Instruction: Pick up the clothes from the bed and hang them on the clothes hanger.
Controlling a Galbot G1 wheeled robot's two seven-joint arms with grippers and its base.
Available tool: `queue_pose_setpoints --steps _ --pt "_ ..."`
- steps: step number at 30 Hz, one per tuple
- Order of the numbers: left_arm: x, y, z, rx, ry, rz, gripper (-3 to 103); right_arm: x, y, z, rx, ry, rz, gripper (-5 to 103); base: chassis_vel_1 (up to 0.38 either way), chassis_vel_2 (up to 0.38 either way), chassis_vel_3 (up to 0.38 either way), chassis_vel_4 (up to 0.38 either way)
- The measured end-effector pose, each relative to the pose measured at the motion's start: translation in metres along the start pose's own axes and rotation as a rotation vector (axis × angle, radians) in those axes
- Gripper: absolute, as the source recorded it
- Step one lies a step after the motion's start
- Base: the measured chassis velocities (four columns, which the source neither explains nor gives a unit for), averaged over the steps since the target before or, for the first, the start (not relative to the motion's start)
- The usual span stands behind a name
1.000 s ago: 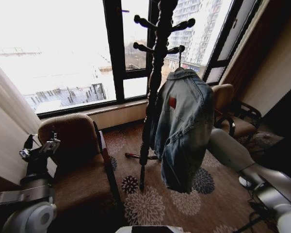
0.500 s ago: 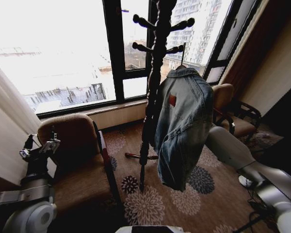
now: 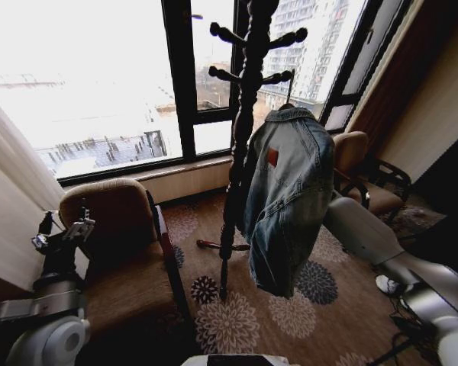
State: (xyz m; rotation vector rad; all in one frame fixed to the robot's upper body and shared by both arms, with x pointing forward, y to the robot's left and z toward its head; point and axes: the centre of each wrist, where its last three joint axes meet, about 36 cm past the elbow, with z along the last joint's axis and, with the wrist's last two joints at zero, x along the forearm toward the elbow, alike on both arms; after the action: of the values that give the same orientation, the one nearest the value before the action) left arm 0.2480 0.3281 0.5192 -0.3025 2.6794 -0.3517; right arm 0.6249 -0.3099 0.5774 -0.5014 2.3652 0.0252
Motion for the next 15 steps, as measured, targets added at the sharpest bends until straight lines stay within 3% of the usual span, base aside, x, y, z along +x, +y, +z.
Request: queue_pose_setpoints --steps 15 --pt "0.001 0.001 0.000 -0.002 -0.005 -0.003 100 -0.005 0.019 0.000 -0.054 -0.016 -0.077 16 0.000 0.000 0.000 0.000"
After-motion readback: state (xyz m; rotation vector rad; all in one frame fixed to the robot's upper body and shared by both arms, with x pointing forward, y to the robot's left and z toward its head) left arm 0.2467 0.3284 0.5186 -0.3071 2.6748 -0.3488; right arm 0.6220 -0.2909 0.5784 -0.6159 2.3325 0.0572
